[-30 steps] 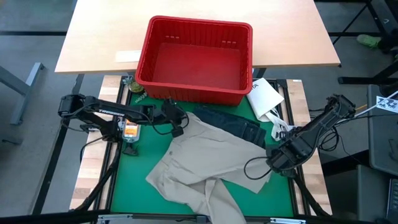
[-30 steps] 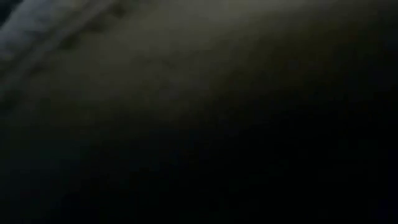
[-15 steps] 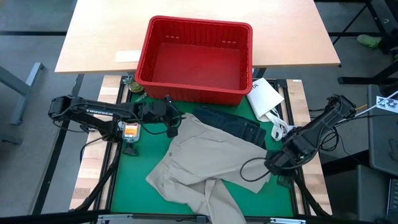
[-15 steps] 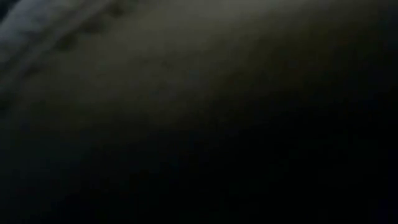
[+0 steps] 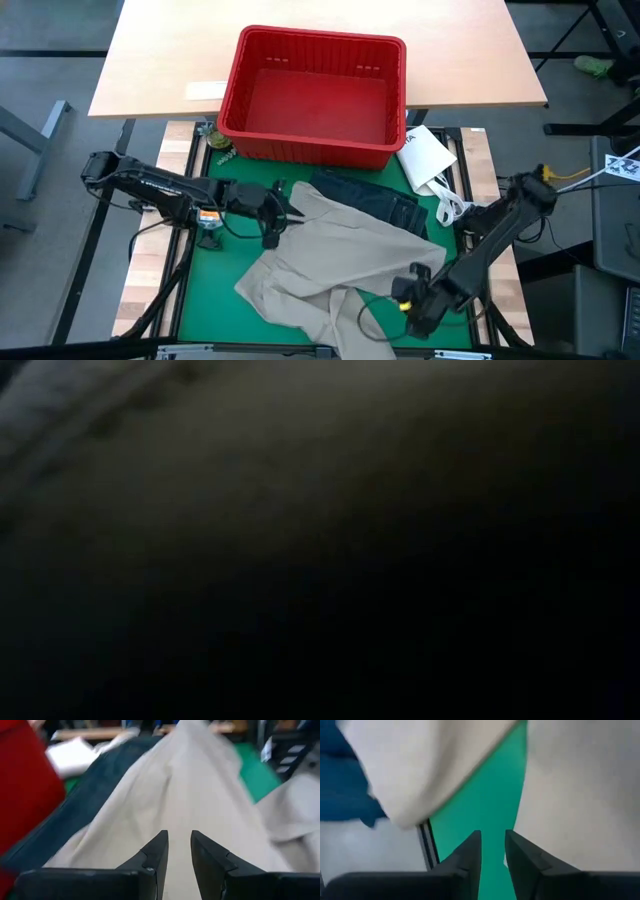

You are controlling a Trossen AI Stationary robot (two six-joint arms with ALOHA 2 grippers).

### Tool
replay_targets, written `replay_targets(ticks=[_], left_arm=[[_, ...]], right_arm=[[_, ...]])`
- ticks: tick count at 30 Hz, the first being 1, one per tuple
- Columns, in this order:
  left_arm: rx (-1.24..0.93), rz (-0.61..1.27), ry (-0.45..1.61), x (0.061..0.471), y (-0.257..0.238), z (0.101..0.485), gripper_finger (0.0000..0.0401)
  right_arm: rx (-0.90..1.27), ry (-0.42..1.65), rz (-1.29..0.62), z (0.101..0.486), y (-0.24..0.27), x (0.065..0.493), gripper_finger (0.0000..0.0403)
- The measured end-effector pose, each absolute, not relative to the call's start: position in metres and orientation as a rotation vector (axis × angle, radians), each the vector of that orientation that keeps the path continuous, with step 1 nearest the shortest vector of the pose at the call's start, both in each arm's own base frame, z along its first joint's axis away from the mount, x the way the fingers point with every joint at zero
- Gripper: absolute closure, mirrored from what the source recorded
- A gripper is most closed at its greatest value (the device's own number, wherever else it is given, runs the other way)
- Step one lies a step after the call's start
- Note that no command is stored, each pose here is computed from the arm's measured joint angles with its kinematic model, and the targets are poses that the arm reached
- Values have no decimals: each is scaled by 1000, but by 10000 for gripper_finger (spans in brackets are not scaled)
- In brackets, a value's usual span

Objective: Fold Laundry from Bin
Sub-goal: Fold the gray shorts

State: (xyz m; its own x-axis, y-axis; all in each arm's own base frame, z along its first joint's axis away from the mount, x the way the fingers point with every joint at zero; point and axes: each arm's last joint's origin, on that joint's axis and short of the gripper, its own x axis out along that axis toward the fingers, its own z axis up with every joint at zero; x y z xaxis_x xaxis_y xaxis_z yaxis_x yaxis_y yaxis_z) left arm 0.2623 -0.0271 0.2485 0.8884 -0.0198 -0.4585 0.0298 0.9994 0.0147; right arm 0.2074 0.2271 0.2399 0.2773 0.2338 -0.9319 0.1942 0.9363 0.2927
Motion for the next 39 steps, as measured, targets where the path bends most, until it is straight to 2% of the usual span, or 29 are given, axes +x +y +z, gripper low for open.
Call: replay_targets(ticks=[6, 12, 16, 26, 31, 39], left_arm=[[34, -44, 458, 281, -40, 232, 321], [139, 136, 573, 296, -24, 200, 321], [171, 233, 638, 302, -4, 183, 321], [131, 310, 666, 303, 28, 178, 321], [120, 290, 664, 303, 29, 178, 321], [142, 283, 626, 299, 28, 191, 321]], right_arm=[[310, 1454, -32, 189, 244, 218, 324], [238, 1524, -97, 155, 249, 224, 324], [279, 1607, -84, 145, 253, 224, 324], [415, 1757, 90, 146, 263, 224, 324], [401, 1714, 76, 152, 266, 228, 324], [300, 1685, -58, 181, 266, 232, 324]])
